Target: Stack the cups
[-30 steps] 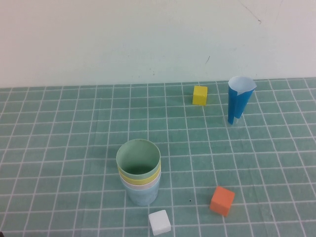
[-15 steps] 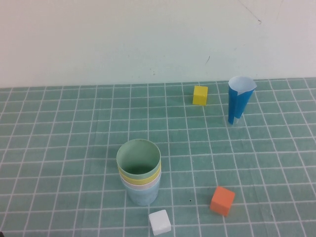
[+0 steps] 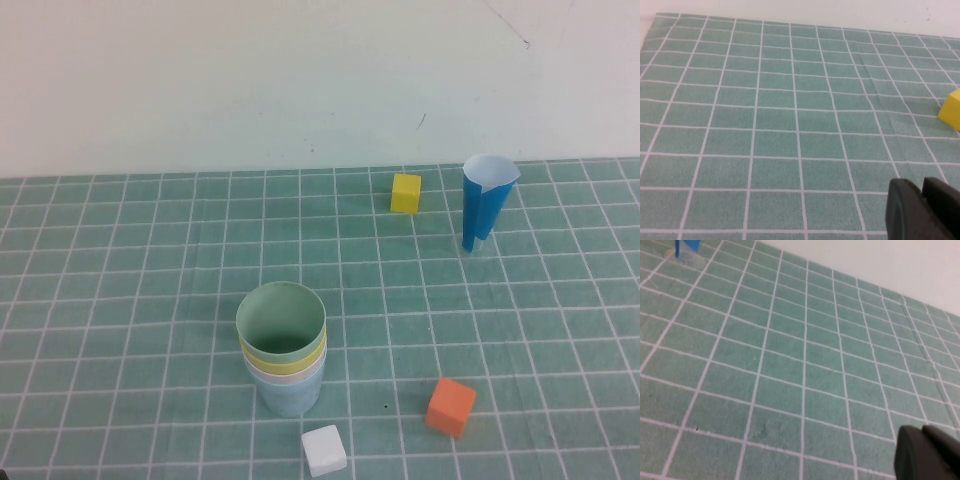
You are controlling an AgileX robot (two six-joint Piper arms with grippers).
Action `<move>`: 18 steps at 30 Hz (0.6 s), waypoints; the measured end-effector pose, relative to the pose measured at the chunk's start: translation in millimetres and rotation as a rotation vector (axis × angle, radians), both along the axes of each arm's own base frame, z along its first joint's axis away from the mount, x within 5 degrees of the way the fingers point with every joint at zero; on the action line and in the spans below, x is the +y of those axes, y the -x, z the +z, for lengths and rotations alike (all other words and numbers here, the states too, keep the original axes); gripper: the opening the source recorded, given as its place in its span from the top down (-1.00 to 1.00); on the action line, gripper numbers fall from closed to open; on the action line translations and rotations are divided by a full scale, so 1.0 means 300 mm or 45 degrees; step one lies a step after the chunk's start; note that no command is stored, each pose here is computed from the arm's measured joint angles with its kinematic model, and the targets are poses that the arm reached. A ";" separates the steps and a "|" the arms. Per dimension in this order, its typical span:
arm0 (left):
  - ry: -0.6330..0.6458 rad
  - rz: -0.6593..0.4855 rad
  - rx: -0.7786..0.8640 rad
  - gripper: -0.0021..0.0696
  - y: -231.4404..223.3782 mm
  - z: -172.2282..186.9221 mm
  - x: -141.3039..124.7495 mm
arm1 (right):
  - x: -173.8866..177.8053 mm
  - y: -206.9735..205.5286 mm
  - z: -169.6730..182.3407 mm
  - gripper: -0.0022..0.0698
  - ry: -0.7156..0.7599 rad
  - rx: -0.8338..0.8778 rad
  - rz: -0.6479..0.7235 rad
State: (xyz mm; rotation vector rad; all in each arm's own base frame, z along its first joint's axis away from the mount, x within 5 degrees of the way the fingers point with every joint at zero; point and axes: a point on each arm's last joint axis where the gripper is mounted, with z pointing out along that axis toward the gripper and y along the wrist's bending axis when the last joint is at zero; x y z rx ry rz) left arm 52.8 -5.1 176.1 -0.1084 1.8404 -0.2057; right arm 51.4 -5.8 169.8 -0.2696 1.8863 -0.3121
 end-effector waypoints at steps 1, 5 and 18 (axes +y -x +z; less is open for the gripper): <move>0.000 0.000 0.000 0.84 0.000 0.000 0.000 | 0.000 0.000 0.000 0.94 -0.001 0.000 0.000; 0.000 0.000 0.000 0.84 0.000 0.000 0.000 | 0.002 0.000 0.000 0.94 -0.024 -0.003 0.002; 0.000 0.000 0.000 0.84 0.000 0.000 0.000 | 0.010 -0.001 0.000 0.94 -0.252 -0.020 -0.042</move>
